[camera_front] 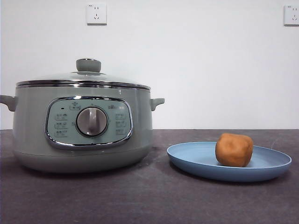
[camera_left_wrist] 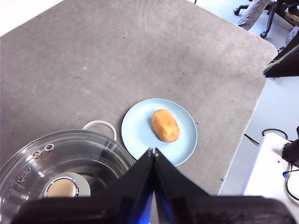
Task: Take the potato out from the steamer,put the potato on the plate,close the lid
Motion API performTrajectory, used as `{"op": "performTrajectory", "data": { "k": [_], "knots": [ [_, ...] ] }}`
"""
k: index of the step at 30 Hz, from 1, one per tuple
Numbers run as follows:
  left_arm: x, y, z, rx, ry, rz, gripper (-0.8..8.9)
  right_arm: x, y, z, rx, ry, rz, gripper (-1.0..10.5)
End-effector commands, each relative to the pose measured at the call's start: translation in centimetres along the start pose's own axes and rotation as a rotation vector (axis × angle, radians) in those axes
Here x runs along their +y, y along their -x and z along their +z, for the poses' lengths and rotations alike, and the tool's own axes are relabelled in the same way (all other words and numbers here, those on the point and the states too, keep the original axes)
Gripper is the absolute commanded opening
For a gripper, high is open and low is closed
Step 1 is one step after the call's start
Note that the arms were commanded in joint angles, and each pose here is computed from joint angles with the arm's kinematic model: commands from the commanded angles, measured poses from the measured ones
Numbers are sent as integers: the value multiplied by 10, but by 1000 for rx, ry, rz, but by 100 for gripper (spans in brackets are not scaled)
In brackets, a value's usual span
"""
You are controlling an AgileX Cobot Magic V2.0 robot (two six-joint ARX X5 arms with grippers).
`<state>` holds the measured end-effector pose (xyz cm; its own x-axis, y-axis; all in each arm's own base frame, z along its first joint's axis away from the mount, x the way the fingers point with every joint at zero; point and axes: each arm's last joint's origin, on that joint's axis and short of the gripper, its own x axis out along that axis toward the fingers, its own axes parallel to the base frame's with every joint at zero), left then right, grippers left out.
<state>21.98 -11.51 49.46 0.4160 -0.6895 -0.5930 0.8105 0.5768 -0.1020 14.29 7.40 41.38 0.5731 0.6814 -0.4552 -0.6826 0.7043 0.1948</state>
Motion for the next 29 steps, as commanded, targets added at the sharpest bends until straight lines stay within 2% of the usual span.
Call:
{"op": "performTrajectory", "data": {
  "k": [1,5,8,15,19,24,29],
  "knots": [
    [0,-2,-4,42,24,-14,-4,0,0,1,-8,9,1,-2],
    [3,0,-4,32,27,7,-4,0,0,1,-8,9,1,-2],
    [-1,20,-6,-8,6,88,-3,0,0,0,-7,8,2,-2],
    [-23,63,-13,-132,-50,233,-3,0,0,0,-4,7,1,-2],
    [-30,72,-21,-179,-65,249,-3,0,0,0,-2,6,1,-2],
    [-29,72,-48,-246,1,295,-3,0,0,0,-2,6,1,-2],
    [-24,53,-103,-330,111,343,-3,0,0,0,-2,6,1,-2]
  ]
}}
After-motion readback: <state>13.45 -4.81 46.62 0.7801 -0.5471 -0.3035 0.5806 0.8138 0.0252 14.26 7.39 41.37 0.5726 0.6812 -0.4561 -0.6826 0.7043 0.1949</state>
